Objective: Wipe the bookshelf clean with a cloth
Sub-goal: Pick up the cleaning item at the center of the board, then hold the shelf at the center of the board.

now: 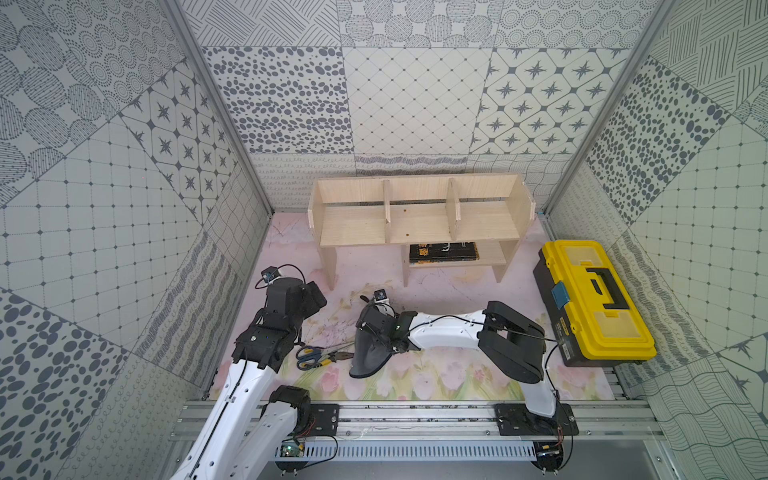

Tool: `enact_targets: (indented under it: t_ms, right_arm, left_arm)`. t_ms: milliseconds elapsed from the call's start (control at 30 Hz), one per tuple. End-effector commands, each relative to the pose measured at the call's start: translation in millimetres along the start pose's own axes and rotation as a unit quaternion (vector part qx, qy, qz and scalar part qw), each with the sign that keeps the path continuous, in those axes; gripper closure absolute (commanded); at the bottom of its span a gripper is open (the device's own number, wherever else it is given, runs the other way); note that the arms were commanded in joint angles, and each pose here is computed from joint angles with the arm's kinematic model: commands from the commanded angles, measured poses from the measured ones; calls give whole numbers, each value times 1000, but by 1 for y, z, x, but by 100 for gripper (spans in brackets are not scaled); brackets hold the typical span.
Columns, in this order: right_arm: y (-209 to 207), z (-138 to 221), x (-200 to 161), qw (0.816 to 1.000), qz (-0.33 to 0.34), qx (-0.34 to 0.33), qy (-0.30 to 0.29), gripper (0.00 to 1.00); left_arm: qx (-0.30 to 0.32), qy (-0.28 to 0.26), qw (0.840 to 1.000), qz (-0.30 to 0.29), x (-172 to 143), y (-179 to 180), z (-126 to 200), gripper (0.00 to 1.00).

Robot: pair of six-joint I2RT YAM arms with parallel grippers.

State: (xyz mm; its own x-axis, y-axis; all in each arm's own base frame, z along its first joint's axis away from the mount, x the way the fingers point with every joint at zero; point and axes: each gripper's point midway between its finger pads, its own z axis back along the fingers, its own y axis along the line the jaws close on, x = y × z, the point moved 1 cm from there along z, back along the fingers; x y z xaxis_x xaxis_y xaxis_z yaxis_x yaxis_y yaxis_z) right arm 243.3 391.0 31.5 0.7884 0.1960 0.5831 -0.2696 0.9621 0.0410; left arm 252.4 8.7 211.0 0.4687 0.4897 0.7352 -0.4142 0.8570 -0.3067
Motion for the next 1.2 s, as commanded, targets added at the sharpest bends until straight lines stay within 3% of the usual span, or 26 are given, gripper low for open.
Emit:
enact_targets:
  t_ms: [0,33,233,467,667,833,933,1167]
  right_arm:
    - [-69,-21,-51,994,-44,-62,84,100]
    - [-74,-12,-42,995,-54,-43,67,100]
    - [-63,57,11,989,-78,110,-52,100]
    - [-73,112,63,973,-107,145,-143,100]
    - [-91,131,129,956,-152,165,-187,100]
    - [-84,146,175,950,-125,145,-247,100]
    - [-88,141,185,943,-129,138,-274,100]
    - [-85,67,148,963,-124,106,-217,100]
  left_arm:
    - [-22,15,1000,-9,6,-13,4,4]
    - [-30,7,999,-15,18,-21,9,1]
    - [-104,-67,992,-14,105,-74,32,1]
    - [-150,-102,983,-30,168,-125,-1,1]
    - [-170,-114,977,-66,178,-146,-33,2]
    - [-174,-98,978,-63,170,-149,-52,18]
    - [-169,-98,979,-62,162,-145,-60,30]
    - [-158,-111,979,-69,159,-138,-62,48]
